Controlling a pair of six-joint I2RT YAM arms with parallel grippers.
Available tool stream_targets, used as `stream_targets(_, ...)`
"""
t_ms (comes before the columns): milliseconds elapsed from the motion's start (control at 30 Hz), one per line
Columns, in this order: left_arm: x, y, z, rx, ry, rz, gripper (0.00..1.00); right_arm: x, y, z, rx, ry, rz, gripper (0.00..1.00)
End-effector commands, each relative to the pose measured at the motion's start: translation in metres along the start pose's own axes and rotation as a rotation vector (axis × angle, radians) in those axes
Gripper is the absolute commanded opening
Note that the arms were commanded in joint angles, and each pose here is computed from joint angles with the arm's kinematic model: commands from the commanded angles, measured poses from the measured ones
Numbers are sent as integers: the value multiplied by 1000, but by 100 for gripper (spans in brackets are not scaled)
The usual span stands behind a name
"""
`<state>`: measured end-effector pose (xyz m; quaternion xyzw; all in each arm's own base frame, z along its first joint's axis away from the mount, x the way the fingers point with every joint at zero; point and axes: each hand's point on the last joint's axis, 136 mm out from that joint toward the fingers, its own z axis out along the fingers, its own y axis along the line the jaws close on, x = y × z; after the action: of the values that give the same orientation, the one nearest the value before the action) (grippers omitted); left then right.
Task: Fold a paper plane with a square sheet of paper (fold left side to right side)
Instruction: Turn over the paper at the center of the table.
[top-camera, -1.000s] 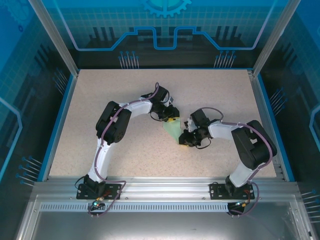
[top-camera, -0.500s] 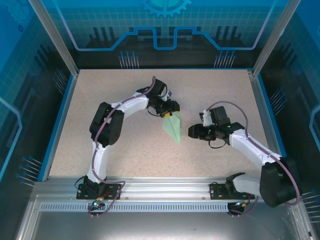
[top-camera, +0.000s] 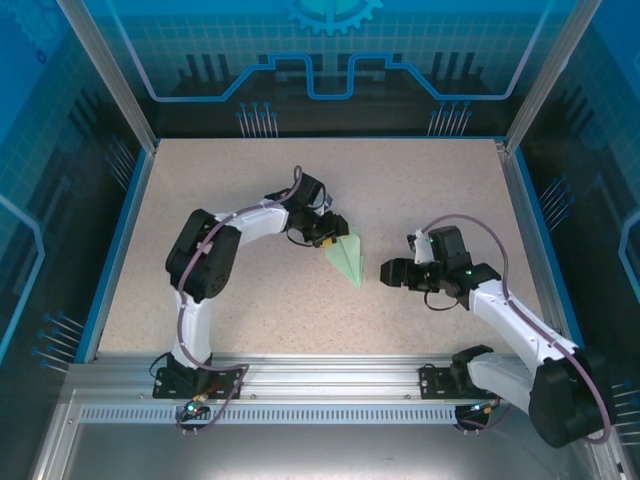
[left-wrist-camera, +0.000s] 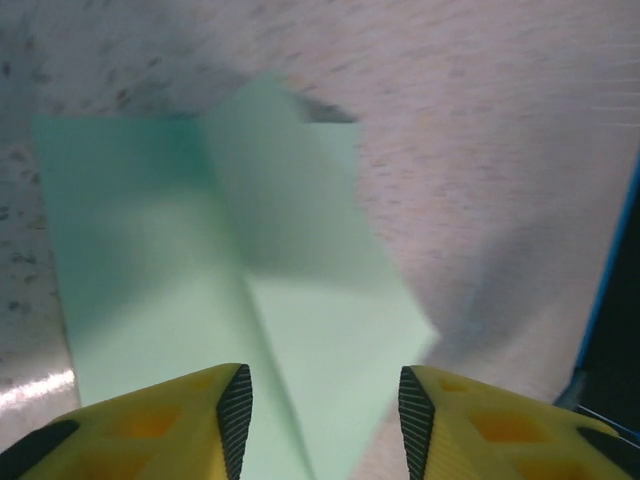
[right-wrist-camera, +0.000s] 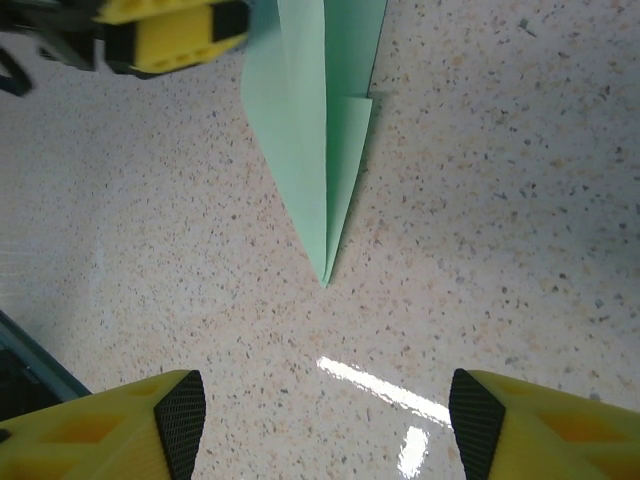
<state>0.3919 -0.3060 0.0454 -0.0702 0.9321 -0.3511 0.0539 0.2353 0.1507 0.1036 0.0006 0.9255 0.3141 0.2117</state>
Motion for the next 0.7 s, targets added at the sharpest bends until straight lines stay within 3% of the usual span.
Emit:
stream_targets(0,-4,-13,9,30,11,4,45,4,-3,-7,0,-27,30,69)
stream_targets(333,-11,-22,28,108,34,-2,33,15,-10,-16,18,-45,55,69)
stream_targets(467,-14,-33,25,147,26,16,21,12,-8,-15,-16,-63,62,72)
stream_targets(667,-21,-71,-15,231,-62,143,2,-24,13,-26,-199,-179,41,93)
